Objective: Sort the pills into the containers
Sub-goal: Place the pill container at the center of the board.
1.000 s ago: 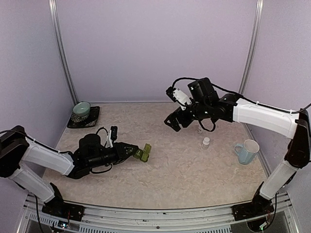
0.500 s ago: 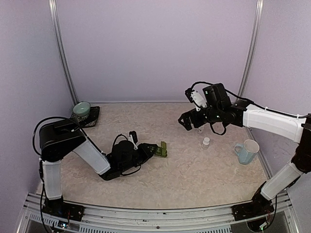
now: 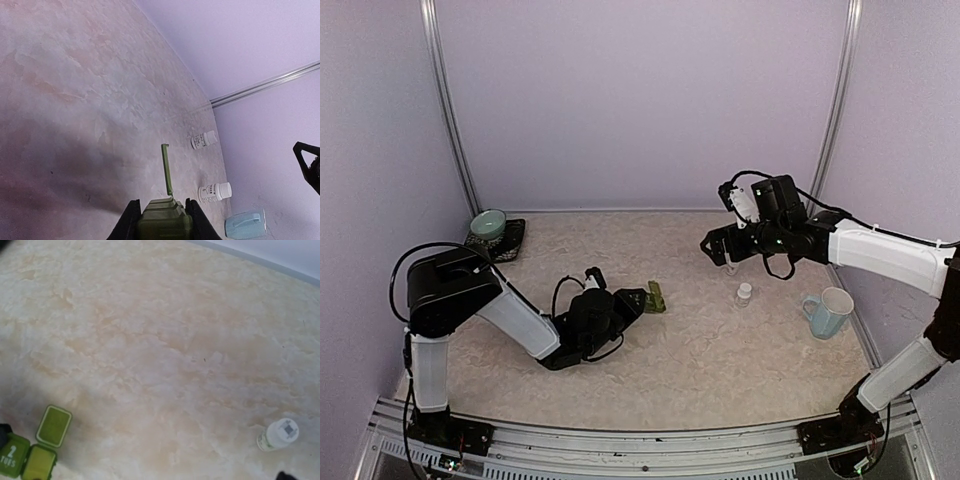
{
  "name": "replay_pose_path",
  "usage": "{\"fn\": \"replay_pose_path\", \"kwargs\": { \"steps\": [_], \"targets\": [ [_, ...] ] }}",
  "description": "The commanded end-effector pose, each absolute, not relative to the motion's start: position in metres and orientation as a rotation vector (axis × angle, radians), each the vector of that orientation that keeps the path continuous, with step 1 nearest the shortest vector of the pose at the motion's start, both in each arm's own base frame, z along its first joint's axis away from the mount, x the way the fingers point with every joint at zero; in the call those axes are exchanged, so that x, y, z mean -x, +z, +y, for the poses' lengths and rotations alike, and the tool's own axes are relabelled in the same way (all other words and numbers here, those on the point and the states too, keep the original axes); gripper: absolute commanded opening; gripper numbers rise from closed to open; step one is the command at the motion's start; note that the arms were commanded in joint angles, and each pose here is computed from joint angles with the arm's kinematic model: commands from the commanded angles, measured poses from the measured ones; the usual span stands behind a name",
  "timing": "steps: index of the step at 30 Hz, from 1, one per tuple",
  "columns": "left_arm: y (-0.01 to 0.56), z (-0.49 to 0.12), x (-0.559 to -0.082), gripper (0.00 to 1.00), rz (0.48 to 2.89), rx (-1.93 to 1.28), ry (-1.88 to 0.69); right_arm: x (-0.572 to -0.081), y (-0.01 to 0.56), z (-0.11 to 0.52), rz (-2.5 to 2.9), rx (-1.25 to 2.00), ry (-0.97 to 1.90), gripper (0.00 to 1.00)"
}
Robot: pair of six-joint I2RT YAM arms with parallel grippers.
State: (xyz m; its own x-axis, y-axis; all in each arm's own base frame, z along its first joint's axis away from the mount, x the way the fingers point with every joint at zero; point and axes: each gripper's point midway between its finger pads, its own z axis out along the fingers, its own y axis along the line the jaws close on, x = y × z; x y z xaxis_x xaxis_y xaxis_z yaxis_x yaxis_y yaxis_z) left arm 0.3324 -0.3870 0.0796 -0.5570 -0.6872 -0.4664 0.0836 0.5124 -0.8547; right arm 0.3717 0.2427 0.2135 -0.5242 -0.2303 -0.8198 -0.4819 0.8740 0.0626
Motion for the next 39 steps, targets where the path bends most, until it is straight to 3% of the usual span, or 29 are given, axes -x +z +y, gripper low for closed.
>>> {"fn": "replay_pose_path", "kwargs": {
  "steps": [1,11,18,26,35,39],
  "targets": [
    [0.065,-0.374,-0.332,0.26,1.918,0.515,-1.037,-0.372,0.227,0.24,2.095,0.483,0.379,1.0],
    [0.048,-0.361,-0.33,0.34,1.985,0.507,-0.969,-0.374,0.214,0.233,2.142,0.48,0.323,1.0],
    [0.042,-0.343,-0.332,0.49,2.008,0.513,-0.918,-0.381,0.211,0.218,2.153,0.392,0.267,1.0],
    [0.049,-0.324,-0.336,0.56,1.993,0.534,-0.899,-0.393,0.195,0.187,2.217,0.197,0.218,1.0],
    [0.064,-0.292,-0.342,0.61,1.961,0.569,-0.865,-0.4,0.18,0.179,2.222,0.257,0.134,1.0],
    [0.082,-0.284,-0.341,0.73,1.938,0.535,-0.837,-0.41,0.169,0.178,2.225,0.265,0.089,0.97]
  ]
}}
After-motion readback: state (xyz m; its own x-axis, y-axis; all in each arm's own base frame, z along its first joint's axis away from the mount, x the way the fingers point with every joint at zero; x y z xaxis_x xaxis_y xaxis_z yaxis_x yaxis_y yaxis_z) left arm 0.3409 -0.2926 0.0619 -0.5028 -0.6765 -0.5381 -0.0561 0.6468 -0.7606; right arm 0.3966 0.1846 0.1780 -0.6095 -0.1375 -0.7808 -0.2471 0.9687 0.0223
